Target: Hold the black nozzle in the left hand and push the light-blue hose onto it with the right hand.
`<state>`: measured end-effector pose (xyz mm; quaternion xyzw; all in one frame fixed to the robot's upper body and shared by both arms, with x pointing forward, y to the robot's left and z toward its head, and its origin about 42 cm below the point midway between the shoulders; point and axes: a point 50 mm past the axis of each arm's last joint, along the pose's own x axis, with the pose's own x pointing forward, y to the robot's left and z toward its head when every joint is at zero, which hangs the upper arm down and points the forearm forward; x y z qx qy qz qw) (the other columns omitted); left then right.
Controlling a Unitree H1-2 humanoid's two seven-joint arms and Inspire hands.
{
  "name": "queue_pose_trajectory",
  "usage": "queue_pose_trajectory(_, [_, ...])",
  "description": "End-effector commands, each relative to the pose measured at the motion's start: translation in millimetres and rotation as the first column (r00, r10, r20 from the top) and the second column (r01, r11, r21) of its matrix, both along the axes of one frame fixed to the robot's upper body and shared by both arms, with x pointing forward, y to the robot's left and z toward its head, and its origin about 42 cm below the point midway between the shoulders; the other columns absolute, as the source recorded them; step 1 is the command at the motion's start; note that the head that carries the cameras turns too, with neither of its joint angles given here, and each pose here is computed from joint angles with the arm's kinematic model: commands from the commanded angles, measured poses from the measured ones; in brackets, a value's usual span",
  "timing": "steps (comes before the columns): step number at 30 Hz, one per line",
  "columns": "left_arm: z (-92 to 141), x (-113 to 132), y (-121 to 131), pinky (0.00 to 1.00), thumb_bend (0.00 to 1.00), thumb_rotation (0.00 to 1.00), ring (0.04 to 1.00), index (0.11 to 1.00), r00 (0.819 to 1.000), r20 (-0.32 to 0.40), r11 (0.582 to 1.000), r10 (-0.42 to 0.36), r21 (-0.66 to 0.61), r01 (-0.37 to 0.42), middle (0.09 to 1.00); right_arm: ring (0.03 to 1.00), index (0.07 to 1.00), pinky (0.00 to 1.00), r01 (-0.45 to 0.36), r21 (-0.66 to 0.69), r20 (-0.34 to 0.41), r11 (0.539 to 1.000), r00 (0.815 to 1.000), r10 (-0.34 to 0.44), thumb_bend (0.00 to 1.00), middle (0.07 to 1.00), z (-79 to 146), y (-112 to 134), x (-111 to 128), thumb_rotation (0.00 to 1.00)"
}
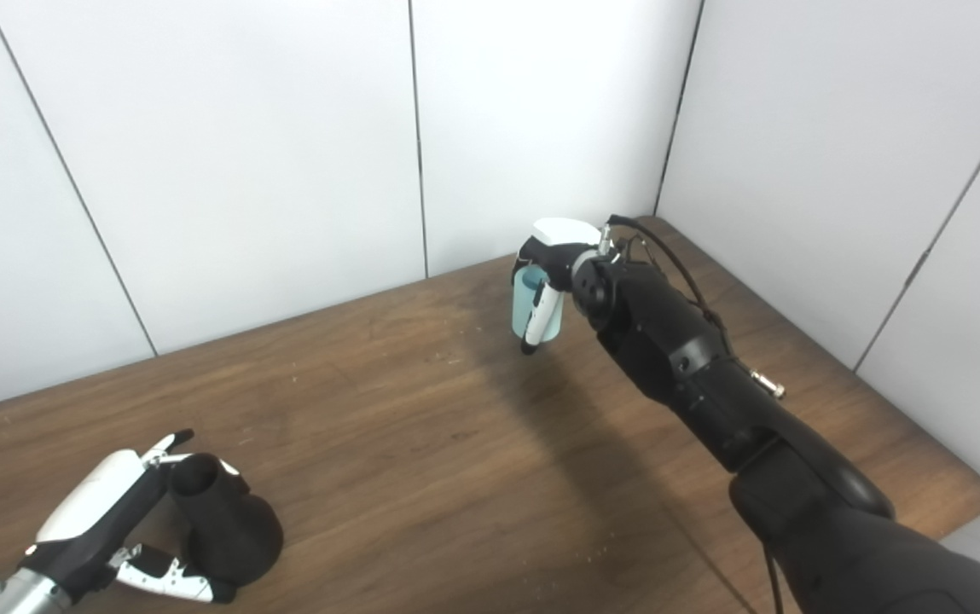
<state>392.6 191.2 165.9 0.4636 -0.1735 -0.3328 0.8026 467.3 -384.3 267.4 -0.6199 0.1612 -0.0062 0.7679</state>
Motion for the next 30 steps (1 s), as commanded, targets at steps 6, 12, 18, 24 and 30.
queue_pose_trajectory(6, [-29.3, -9.2, 30.3, 1.0, 0.53, 0.0, 0.587, 0.485, 0.993, -0.11, 0.988, 0.042, 0.152, -0.025, 0.48, 0.497, 0.627, 0.47, 0.021, -0.015, 0.111, 1.0, 0.994, -0.019, 0.61, 0.517, 31.7, -13.9, 1.4, 0.0])
queue_pose_trajectory(12, [-29.4, -10.2, 30.3, 1.0, 0.53, 0.0, 0.587, 0.487, 0.993, -0.111, 0.988, 0.04, 0.15, -0.023, 0.477, 0.394, 0.516, 0.37, 0.024, -0.001, 0.144, 1.0, 0.989, -0.023, 0.52, 0.462, 29.0, -15.2, 0.5, 0.0])
queue_pose_trajectory(18, [-29.4, -10.7, 30.3, 1.0, 0.53, 0.0, 0.588, 0.488, 0.993, -0.113, 0.988, 0.04, 0.152, -0.022, 0.475, 0.478, 0.438, 0.43, 0.033, -0.021, 0.163, 0.999, 0.986, -0.029, 0.52, 0.506, 28.1, -18.9, -1.8, 0.0])
queue_pose_trajectory(24, [-27.2, -9.7, 28.2, 1.0, 0.53, 0.0, 0.587, 0.488, 0.993, -0.112, 0.988, 0.039, 0.152, -0.021, 0.475, 0.459, 0.453, 0.4, 0.025, -0.028, 0.209, 0.999, 0.978, -0.019, 0.52, 0.501, 30.3, -18.6, -4.8, 0.0])
queue_pose_trajectory(30, [-24.4, -8.5, 17.2, 1.0, 0.53, 0.0, 0.588, 0.488, 0.993, -0.115, 0.989, 0.034, 0.146, -0.017, 0.475, 0.442, 0.466, 0.38, -0.083, -0.011, 0.311, 0.996, 0.947, 0.082, 0.52, 0.5, 52.3, 13.9, -9.7, 0.0])
